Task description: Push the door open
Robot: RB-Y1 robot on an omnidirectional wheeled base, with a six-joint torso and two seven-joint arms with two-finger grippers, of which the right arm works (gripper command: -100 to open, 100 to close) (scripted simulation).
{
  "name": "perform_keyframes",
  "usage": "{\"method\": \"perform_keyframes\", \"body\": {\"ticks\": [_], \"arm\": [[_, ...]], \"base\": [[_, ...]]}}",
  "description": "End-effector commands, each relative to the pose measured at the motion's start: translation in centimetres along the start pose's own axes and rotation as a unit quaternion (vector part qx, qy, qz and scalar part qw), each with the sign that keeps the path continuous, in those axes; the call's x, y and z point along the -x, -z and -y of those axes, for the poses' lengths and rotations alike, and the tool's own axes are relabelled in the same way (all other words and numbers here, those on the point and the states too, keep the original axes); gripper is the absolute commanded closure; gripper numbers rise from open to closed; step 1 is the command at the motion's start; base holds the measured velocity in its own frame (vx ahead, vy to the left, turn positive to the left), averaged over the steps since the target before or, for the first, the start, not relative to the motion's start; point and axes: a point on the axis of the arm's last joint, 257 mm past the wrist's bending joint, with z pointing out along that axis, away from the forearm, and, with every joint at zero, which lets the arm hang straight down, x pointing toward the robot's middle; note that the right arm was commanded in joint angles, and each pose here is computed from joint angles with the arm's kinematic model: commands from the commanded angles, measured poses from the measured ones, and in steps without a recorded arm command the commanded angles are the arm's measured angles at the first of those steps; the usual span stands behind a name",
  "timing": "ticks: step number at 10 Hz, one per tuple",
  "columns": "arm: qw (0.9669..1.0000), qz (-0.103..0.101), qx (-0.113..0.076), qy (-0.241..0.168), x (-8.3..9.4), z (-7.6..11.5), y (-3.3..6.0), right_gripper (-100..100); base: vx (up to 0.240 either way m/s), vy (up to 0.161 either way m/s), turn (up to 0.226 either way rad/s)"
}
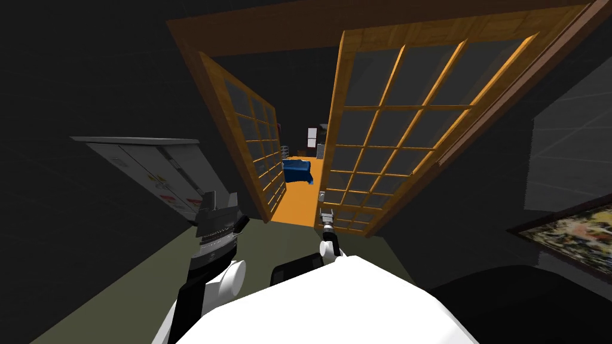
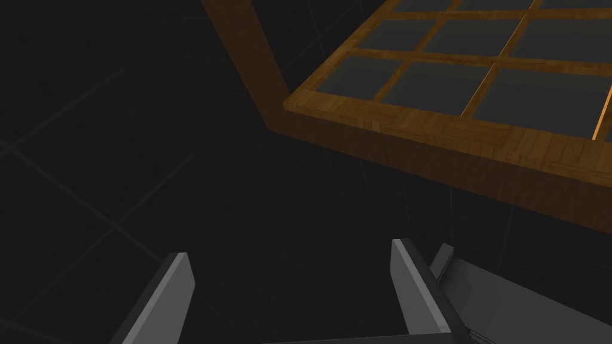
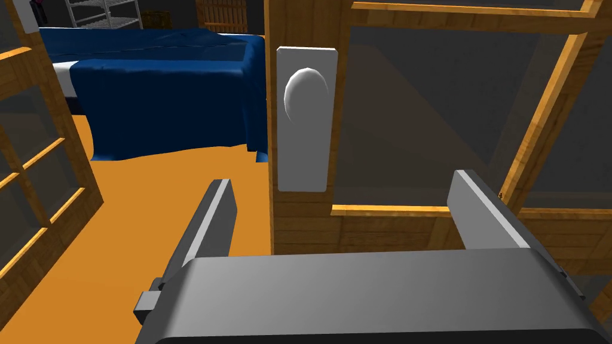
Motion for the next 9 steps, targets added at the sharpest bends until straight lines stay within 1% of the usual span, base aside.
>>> {"method": "perform_keyframes", "body": {"ticks": [1,5,6,7,8,9], "arm": [[0.9999,0.008,0.002,-0.014,0.6,0.4,0.32,-100],[0.9985,0.026,0.006,-0.047,1.9,1.6,1.24,-100],[0.9989,0.023,0.005,-0.041,1.6,1.5,1.1,-100],[0.9994,0.018,0.007,-0.028,1.7,-0.2,0.52,-100],[0.9996,0.016,0.008,-0.022,1.7,-0.9,0.27,-100],[0.9996,0.016,0.008,-0.022,1.7,-0.9,0.27,-100]], "base": [[0.05,-0.052,0.081],[0.048,-0.077,0.084],[0.019,-0.033,0.023],[0.09,-0.045,0.013],[0.177,-0.056,0.033],[0.129,-0.035,0.01]]}}
